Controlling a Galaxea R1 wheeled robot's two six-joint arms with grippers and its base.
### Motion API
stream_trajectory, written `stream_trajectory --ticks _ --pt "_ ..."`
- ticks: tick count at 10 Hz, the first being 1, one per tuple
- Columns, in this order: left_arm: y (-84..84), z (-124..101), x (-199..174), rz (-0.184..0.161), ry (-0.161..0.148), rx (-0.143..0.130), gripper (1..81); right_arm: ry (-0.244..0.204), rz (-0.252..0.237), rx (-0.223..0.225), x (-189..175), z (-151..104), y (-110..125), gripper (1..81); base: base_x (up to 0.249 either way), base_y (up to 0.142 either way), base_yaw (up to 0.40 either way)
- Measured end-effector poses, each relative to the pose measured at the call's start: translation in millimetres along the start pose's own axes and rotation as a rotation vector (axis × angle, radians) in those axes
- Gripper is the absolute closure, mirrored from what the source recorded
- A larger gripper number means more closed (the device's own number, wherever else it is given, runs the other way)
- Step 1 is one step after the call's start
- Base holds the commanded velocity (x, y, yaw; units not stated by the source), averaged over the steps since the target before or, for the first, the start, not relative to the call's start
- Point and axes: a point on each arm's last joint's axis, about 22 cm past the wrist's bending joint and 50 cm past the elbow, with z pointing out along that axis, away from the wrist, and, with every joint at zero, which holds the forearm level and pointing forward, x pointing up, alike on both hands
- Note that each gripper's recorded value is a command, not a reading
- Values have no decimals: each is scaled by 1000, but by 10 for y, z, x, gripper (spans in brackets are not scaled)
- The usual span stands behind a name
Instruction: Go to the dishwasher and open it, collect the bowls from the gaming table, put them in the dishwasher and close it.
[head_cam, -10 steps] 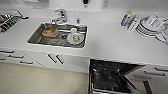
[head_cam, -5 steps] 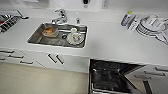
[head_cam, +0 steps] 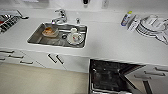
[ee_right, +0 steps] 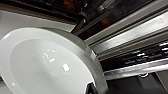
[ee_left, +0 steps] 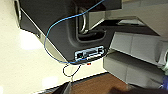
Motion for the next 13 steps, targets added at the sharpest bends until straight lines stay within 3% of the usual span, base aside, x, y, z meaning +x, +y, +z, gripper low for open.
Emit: stream_trajectory --ticks 2,3,5,8,10,13 --pt "-174 52 -89 0 8 20 10 -9 11 56 -23 298 -252 811 0 0 0" --pt "-133 142 -135 -3 12 15 10 -7 22 56 6 421 -252 811 0 0 0" --pt "128 350 -290 -16 11 -21 10 27 29 47 221 649 -212 811 0 0 0" --pt "551 495 -754 -55 -22 -77 10 49 43 86 319 1105 -421 811 0 0 0" --pt "564 488 -813 -59 -27 -78 10 56 59 95 412 1247 -508 811 0 0 0" --pt "610 537 -714 -53 -16 -86 10 56 65 62 724 1190 -475 811 0 0 0"
